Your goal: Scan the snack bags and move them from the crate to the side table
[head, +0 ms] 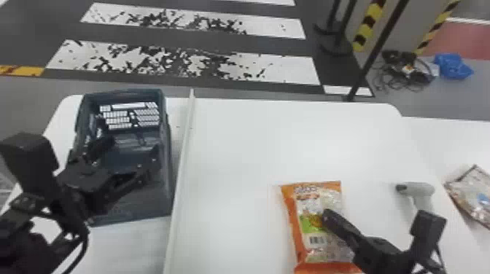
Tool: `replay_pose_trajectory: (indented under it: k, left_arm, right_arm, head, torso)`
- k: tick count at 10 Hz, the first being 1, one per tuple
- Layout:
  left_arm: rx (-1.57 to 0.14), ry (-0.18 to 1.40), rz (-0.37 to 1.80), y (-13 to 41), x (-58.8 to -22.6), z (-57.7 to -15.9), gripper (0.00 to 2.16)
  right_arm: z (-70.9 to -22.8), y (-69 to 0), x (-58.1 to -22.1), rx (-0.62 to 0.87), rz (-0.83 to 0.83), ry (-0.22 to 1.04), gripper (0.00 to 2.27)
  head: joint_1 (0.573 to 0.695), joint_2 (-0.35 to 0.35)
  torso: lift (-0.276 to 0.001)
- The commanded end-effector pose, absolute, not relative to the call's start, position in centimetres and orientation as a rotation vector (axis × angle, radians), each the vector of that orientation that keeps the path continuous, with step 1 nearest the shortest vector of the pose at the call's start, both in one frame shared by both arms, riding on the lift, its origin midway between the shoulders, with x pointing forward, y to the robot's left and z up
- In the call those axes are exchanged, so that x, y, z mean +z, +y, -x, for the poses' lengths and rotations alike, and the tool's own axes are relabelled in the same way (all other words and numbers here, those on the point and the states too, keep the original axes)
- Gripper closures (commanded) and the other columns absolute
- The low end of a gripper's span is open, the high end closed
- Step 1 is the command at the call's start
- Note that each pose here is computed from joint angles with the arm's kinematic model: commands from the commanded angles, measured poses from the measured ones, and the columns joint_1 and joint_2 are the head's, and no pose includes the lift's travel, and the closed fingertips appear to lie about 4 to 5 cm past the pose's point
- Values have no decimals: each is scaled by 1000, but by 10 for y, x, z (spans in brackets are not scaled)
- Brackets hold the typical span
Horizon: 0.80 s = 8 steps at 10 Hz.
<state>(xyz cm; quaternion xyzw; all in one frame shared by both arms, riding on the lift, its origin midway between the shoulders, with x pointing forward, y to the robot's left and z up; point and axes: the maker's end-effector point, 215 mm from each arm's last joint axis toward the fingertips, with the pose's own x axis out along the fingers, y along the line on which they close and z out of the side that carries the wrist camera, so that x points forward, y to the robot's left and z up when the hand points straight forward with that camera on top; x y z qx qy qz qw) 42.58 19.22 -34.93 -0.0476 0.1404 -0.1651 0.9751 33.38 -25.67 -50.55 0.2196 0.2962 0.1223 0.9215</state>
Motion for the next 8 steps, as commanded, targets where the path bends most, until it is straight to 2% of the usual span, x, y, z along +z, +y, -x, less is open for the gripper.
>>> replay_pose_trajectory:
  k: [1,3,8]
  left_arm:
    - [-331,285,95,193,-350,-425,70]
    - [-333,284,95,192,-350,-425,70]
    - [-337,279,96,189,-346,-424,70]
  right_arm:
    - [-335,-263,-514,237,-447,608,2250]
    - [-342,-287,-515,193,-433,594,2250]
    - [-350,-336,-499,130,-426,556,2250]
  head:
    - [695,-97]
    - [695,-107]
    - [695,-200]
  torso:
    - [-87]
    - [-87]
    - [-87]
